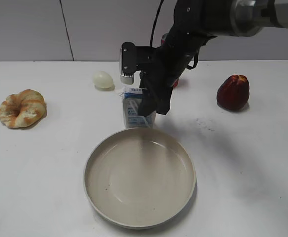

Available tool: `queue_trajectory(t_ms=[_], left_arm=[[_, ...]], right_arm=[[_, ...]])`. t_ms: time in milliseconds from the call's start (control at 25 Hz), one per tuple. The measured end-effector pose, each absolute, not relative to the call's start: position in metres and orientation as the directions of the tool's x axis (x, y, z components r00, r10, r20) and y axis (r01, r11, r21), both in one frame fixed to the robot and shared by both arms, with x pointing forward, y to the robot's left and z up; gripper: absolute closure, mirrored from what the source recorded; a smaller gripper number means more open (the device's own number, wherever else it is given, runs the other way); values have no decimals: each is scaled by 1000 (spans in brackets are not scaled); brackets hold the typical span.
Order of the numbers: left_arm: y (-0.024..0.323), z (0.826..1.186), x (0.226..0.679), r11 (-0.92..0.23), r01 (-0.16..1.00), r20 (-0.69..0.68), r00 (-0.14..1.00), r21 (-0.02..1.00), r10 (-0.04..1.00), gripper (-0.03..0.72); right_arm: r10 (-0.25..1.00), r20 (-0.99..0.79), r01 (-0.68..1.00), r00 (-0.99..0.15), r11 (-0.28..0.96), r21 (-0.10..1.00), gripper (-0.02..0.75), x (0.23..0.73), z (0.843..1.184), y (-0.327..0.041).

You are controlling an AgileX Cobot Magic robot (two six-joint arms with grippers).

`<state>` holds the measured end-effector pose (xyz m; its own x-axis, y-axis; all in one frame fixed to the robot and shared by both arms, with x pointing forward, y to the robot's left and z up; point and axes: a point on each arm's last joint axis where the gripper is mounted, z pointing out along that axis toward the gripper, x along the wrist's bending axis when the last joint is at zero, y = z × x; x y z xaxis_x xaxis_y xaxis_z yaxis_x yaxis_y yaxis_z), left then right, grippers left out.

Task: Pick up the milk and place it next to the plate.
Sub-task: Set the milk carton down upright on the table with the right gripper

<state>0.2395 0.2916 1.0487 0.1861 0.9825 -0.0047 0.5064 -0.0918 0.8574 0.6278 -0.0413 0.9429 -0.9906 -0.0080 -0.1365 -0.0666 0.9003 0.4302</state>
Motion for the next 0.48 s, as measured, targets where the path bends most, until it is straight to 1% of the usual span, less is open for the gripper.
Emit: queue_trajectory(t_ms=[80, 200, 320, 400, 480], left_arm=[[292, 1049, 239, -92, 506, -5, 186, 857, 983, 459], [292, 1049, 239, -92, 506, -5, 186, 857, 983, 459], [292, 1049, 239, -92, 506, -5, 186, 857, 983, 459], [292, 1049, 239, -92, 506, -5, 186, 857, 983, 459], [292, 1049, 239, -92, 506, -5, 186, 857, 983, 459]], right_arm=[[-8, -135, -66, -991, 900, 431, 393, 628, 943, -41], [-5, -141, -66, -990, 899, 433, 297, 628, 943, -41], [18, -128, -41, -992, 896, 441, 224, 628, 944, -41], [37, -129, -25, -991, 893, 449, 197, 628, 950, -41], [64, -148, -13, -987, 883, 468, 187, 626, 967, -42]])
